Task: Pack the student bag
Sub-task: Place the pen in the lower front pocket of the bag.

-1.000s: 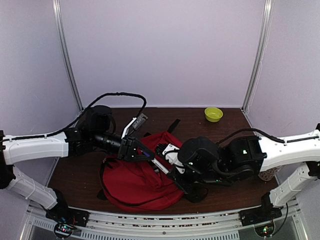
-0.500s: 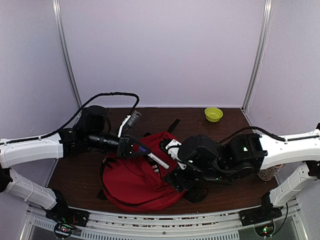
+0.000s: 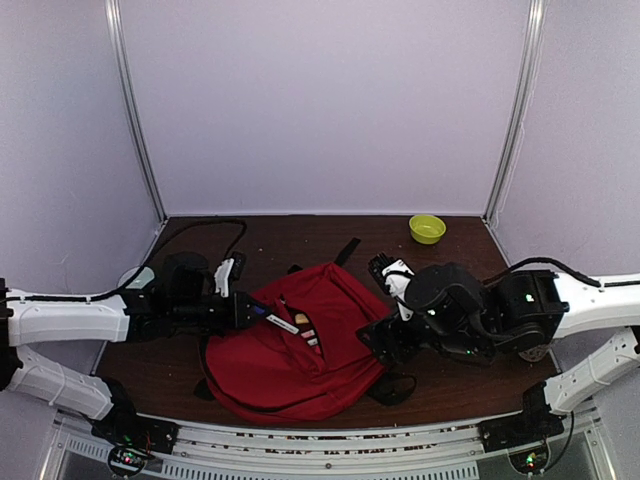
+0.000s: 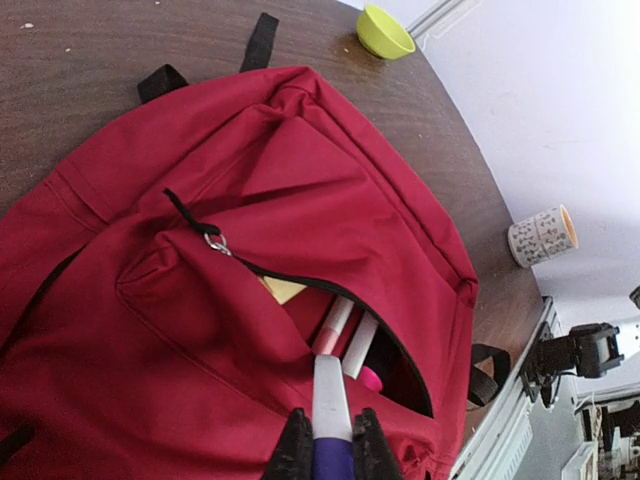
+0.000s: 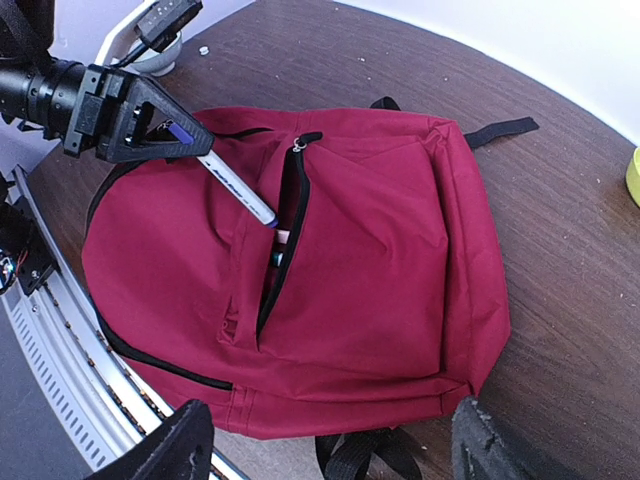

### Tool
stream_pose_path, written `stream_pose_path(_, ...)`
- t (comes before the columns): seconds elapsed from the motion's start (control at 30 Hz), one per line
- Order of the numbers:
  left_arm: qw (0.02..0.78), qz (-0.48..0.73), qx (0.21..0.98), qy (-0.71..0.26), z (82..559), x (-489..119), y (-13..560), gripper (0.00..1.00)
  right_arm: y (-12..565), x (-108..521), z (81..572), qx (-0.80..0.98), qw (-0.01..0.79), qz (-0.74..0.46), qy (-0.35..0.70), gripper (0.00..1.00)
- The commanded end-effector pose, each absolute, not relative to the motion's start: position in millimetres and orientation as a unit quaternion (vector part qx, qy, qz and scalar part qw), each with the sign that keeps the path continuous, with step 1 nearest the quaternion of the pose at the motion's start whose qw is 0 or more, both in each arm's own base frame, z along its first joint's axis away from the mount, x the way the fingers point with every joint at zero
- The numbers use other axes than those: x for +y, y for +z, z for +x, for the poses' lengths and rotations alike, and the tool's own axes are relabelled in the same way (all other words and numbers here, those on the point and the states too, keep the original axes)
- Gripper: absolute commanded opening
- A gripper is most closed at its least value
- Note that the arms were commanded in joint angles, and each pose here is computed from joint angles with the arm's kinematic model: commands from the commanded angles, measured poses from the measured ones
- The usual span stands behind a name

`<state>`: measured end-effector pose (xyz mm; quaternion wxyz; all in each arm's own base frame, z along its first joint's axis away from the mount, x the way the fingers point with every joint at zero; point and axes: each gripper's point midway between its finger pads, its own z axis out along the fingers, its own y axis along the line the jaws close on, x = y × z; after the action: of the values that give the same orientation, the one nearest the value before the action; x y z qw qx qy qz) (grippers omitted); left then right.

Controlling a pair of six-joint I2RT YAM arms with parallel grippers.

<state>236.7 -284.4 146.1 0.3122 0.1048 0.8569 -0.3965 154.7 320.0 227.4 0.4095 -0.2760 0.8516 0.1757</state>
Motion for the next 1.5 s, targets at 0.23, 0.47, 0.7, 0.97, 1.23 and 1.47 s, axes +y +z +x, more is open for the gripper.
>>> stream_pose_path(0.23,0.369,-0.005,0.82,-0.437,269,-306,142,0.0,232,313,161,0.852,0.428,-0.235,0.189,0.83)
stream_pose_path(0.47,0.385,-0.014,0.82,-0.423,265,-337,137,0.01,232,311,162,0.851,0.431,-0.23,0.191,0.82)
stream_pose_path(0.7,0.337,0.024,0.828,-0.447,250,-374,119,0.31,232,312,163,0.849,0.435,-0.23,0.192,0.83)
stream_pose_path(0.97,0.36,0.067,0.856,-0.364,231,-322,118,0.64,235,309,164,0.846,0.441,-0.232,0.19,0.83)
stream_pose_path(1.23,0.329,0.168,0.887,-0.278,206,-292,116,0.47,233,309,166,0.845,0.442,-0.233,0.189,0.83)
stream_pose_path(1.47,0.284,0.22,0.889,-0.285,188,-299,99,0.21,227,307,166,0.846,0.442,-0.23,0.189,0.83)
